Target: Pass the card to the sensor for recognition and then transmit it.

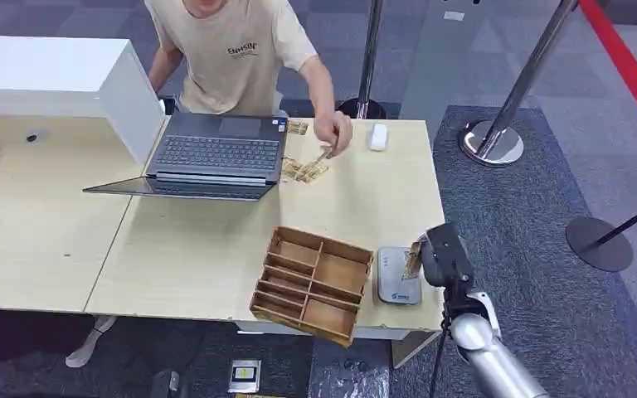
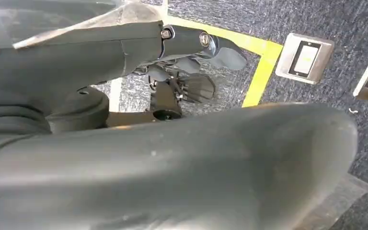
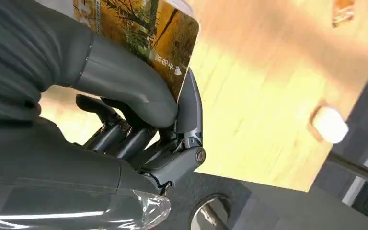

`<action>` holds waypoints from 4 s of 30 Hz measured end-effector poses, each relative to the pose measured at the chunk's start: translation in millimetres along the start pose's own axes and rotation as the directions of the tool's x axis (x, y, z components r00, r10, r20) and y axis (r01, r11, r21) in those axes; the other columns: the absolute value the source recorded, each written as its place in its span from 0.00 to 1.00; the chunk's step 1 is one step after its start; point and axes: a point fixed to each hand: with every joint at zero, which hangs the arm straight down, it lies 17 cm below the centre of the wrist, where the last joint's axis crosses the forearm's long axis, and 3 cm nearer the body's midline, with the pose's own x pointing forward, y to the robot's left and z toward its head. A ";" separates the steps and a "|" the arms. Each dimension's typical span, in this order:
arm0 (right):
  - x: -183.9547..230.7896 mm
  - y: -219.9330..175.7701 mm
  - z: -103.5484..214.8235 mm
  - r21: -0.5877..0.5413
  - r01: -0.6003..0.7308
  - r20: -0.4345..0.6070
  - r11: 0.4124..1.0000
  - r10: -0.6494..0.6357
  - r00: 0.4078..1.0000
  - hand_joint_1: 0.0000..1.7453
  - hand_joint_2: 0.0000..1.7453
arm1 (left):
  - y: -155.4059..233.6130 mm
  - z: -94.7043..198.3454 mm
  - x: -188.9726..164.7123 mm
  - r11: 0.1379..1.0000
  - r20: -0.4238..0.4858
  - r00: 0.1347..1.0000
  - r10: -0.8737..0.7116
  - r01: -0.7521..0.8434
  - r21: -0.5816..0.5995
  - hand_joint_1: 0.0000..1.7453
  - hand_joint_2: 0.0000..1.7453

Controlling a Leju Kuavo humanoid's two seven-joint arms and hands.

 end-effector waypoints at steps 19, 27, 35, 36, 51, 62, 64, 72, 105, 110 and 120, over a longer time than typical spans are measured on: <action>-2.4 21.4 15.2 -0.077 -0.307 0.031 0.949 0.310 0.950 1.00 1.00 | -0.4 0.2 -2.3 1.000 -0.013 1.000 0.003 -0.003 0.005 0.00 0.00; -13.1 33.7 20.4 -0.045 -0.318 0.016 0.947 0.319 0.948 1.00 1.00 | -1.7 0.1 -1.2 1.000 -0.013 1.000 0.006 -0.006 0.003 0.00 0.00; -21.9 41.3 24.2 -0.022 -0.323 0.000 0.946 0.323 0.947 1.00 1.00 | -2.6 -0.3 0.6 1.000 -0.010 1.000 0.007 -0.007 0.002 0.00 0.00; -22.7 41.6 24.3 -0.021 -0.323 0.000 0.946 0.323 0.946 1.00 1.00 | -2.9 -0.2 0.8 1.000 -0.010 1.000 0.007 -0.007 0.002 0.00 0.00; 11.9 7.0 -5.2 -0.108 -0.171 0.027 0.979 0.175 0.984 1.00 1.00 | -3.7 -0.6 2.8 1.000 -0.006 1.000 0.003 -0.003 -0.001 0.00 0.00; 156.2 -85.7 -61.8 -0.114 0.268 0.263 0.957 -0.231 0.937 1.00 1.00 | -7.2 -1.5 8.7 1.000 0.007 1.000 -0.020 0.020 -0.018 0.00 0.00; 180.9 -101.9 -63.8 -0.114 0.301 0.316 0.947 -0.252 0.915 1.00 1.00 | -7.6 -1.9 10.2 1.000 0.009 1.000 -0.023 0.023 -0.020 0.00 0.00; 304.3 -147.0 -86.9 -0.127 0.184 0.501 0.975 -0.097 0.860 1.00 1.00 | -17.6 -4.7 27.0 0.997 0.028 0.998 -0.060 0.061 -0.052 0.00 0.00; 351.4 -97.1 -119.3 -0.644 -0.626 0.238 0.440 0.893 0.382 1.00 1.00 | -42.0 -4.9 45.8 0.982 0.048 0.988 -0.149 0.153 -0.109 0.00 0.00; 343.7 -97.7 -120.5 -0.634 -0.624 0.239 0.457 0.883 0.404 0.35 1.00 | -42.3 -4.7 45.4 0.981 0.048 0.987 -0.155 0.160 -0.111 0.00 0.00; 324.4 -99.0 -120.9 -0.584 -0.565 0.286 0.583 0.799 0.529 0.00 0.00 | -42.5 -4.6 44.6 0.979 0.049 0.985 -0.166 0.170 -0.112 0.00 0.00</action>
